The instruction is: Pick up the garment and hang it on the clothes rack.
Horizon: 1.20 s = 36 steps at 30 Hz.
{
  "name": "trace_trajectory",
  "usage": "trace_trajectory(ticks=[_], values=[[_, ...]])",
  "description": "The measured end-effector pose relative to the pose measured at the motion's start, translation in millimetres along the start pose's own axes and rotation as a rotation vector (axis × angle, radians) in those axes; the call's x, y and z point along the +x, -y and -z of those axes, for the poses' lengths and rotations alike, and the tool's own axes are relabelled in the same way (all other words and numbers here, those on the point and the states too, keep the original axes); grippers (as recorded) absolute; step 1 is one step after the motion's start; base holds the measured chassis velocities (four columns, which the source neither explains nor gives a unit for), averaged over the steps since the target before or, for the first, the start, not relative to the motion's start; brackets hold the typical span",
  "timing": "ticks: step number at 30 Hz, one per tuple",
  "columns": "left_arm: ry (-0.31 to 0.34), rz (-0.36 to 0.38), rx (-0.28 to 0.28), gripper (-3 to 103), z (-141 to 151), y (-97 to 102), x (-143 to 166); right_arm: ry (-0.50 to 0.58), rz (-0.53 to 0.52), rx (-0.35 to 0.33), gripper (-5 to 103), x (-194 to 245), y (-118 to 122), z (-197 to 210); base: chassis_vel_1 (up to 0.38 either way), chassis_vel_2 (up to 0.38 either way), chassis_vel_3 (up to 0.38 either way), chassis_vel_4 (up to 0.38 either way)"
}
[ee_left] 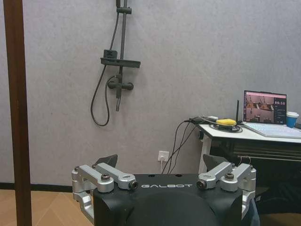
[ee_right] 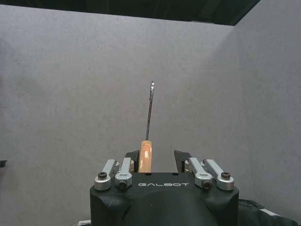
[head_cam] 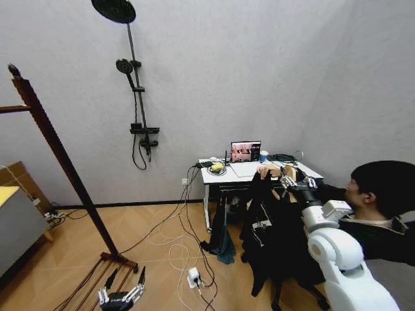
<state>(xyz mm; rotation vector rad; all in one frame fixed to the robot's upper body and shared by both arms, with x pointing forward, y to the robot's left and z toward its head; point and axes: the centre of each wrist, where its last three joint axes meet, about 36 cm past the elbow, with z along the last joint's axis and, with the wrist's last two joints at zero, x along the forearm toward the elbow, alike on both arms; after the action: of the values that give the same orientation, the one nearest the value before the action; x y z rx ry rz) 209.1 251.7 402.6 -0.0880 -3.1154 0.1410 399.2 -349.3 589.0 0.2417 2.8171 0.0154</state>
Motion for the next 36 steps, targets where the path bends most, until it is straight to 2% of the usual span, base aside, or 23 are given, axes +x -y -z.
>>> trace_trajectory(ticks=[2,3,5,6,7,9,10,17,19,20,21,22,26,28,36], values=[[0.000,0.000,0.000,100,0.0,0.0,0.0,0.000,-0.001,-0.001,51,0.0,0.0,-0.3,0.000,0.000,0.000,0.000],[0.000,0.000,0.000,100,0.0,0.0,0.0,0.002,-0.002,-0.003,35,0.1,0.2,-1.0,0.000,0.000,0.000,0.000],[0.000,0.000,0.000,100,0.0,0.0,0.0,0.004,-0.003,-0.004,35,0.3,0.2,-1.2,0.000,0.000,0.000,0.000],[0.000,0.000,0.000,100,0.0,0.0,0.0,0.006,-0.004,-0.005,24,0.6,0.4,-1.6,0.000,0.000,0.000,0.000],[0.000,0.000,0.000,100,0.0,0.0,0.0,0.009,-0.004,-0.006,19,1.1,0.4,-1.6,0.000,0.000,0.000,0.000],[0.000,0.000,0.000,100,0.0,0.0,0.0,0.010,-0.002,-0.008,19,1.5,0.3,-1.6,0.000,0.000,0.000,0.000],[0.000,0.000,0.000,100,0.0,0.0,0.0,0.015,0.003,-0.010,12,2.7,-0.5,-0.8,0.000,0.000,0.000,0.000],[0.000,0.000,0.000,100,0.0,0.0,0.0,0.031,0.009,-0.007,10,3.4,3.0,4.5,0.000,0.000,0.000,0.000],[0.000,0.000,0.000,100,0.0,0.0,0.0,0.065,0.090,-0.037,10,8.8,-2.0,13.7,0.000,0.000,0.000,0.000],[0.000,0.000,0.000,100,0.0,0.0,0.0,0.065,0.090,-0.037,10,8.8,-2.0,13.7,0.000,0.000,0.000,0.000],[0.000,0.000,0.000,100,0.0,0.0,0.0,0.078,0.135,-0.051,10,13.4,-7.9,17.6,0.000,0.000,0.000,0.000],[0.000,0.000,0.000,100,0.0,0.0,0.0,0.087,0.210,-0.090,10,25.0,-25.7,21.0,0.000,0.000,0.000,0.000],[0.000,0.000,0.000,100,0.0,0.0,0.0,0.086,0.266,-0.134,10,33.7,-36.6,19.6,0.000,0.000,0.000,0.000],[0.000,0.000,0.000,100,0.0,0.0,0.0,0.076,0.334,-0.170,10,46.6,-46.5,19.4,0.000,0.000,0.000,0.000],[0.000,0.000,0.000,100,0.0,0.0,0.0,0.074,0.356,-0.165,10,45.5,-46.9,18.2,0.000,0.000,0.000,0.000]])
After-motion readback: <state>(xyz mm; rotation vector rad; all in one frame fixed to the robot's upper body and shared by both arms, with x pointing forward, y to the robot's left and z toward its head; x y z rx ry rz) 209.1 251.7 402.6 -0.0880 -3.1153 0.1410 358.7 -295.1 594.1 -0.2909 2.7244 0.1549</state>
